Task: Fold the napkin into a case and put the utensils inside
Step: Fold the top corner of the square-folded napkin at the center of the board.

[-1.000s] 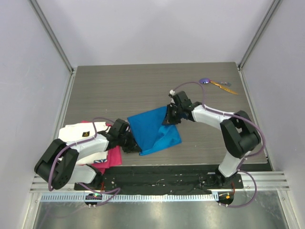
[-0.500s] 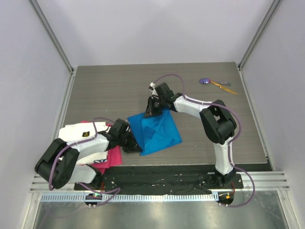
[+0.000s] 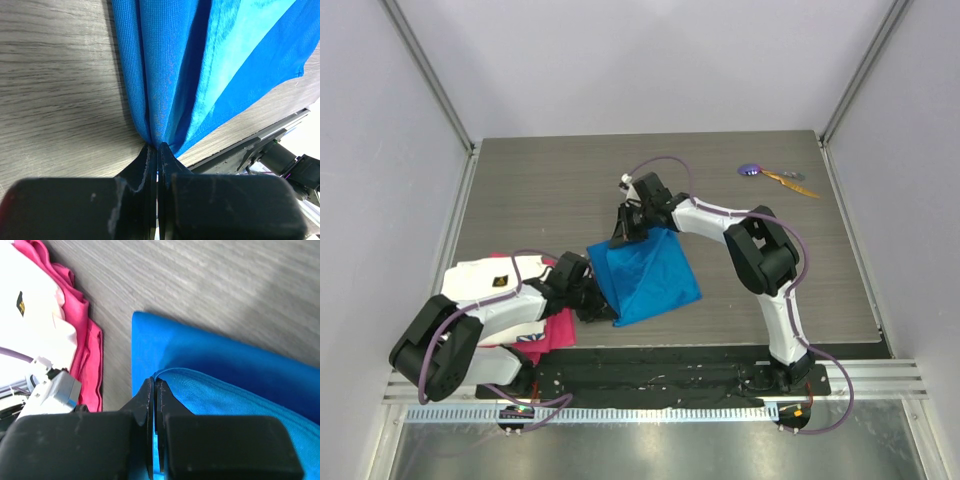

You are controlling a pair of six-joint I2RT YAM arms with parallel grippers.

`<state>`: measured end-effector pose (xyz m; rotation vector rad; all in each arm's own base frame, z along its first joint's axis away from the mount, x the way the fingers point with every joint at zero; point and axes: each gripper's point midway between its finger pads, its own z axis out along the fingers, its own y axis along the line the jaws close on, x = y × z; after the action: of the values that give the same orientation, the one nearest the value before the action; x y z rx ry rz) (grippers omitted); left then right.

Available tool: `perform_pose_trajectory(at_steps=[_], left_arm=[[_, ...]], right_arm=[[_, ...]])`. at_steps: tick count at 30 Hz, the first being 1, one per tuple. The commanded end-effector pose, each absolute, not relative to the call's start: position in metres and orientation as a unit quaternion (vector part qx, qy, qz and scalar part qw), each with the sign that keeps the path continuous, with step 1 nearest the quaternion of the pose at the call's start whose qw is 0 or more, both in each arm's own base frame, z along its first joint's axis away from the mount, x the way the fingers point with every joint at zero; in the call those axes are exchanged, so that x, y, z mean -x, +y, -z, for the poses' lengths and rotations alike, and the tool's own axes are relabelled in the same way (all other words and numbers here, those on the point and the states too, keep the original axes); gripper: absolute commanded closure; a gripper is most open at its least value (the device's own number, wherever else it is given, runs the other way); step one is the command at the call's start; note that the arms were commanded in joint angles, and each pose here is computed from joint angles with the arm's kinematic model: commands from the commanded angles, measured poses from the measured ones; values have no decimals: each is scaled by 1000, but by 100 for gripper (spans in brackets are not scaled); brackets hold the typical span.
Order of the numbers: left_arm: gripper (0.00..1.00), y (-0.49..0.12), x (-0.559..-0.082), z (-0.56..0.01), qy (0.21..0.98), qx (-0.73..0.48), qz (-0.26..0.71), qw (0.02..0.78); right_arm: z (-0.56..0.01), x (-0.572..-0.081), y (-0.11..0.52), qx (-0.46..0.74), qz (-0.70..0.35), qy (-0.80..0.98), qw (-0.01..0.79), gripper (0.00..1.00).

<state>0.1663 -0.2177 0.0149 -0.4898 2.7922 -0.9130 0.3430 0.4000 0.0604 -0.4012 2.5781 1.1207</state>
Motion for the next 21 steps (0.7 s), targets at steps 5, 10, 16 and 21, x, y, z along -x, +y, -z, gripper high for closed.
perform_pose_trajectory(at_steps=[5,10,16,21], left_arm=[[100,-192,-146,10,952,177,240,65],[100,-192,-147,8,952,175,241,69],[100,-193,-148,7,952,175,241,70],[84,-190,-147,0,951,180,239,76]], right_arm=[[-76,-352,426,141,-429,879,152,99],[-73,-349,433,145,-434,877,147,99],[-69,-344,441,154,-434,877,137,98],[-73,-343,437,162,-424,880,142,83]])
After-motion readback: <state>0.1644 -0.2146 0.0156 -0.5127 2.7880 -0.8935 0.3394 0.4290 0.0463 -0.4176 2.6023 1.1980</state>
